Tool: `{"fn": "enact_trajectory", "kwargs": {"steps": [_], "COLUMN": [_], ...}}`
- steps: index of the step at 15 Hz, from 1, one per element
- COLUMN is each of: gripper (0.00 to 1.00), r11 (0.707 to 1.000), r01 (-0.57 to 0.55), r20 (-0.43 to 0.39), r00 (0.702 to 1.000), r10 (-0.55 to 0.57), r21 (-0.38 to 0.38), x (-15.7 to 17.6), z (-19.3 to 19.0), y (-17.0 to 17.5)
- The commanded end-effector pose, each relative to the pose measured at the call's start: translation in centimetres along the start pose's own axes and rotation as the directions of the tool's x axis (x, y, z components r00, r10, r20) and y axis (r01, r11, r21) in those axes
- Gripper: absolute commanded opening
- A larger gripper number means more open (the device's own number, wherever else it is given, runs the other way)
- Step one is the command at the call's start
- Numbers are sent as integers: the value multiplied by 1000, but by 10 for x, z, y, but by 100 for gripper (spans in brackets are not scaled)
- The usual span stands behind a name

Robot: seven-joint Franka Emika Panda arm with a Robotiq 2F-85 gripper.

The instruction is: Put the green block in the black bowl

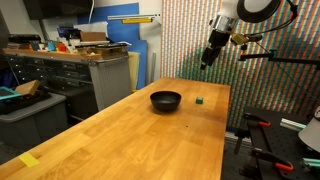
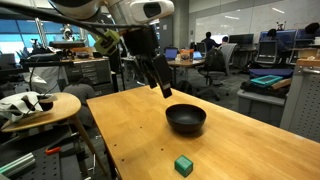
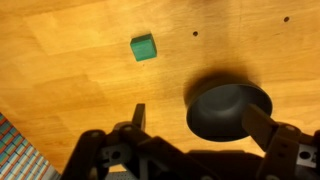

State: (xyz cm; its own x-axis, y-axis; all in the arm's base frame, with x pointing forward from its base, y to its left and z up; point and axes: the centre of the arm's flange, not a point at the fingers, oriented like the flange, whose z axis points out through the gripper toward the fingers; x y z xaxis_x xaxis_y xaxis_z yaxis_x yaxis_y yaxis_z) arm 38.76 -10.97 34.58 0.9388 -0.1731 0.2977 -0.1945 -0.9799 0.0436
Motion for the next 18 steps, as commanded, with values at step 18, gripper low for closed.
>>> {"fn": "enact_trajectory", "kwargs": {"steps": [18], "gripper": [100], "r11": [980], "r01": [197], "r20": [17], "r00": [980], "r10": [-197], "r21": [12], "x": [-23], "z": [122], "y": [46]}}
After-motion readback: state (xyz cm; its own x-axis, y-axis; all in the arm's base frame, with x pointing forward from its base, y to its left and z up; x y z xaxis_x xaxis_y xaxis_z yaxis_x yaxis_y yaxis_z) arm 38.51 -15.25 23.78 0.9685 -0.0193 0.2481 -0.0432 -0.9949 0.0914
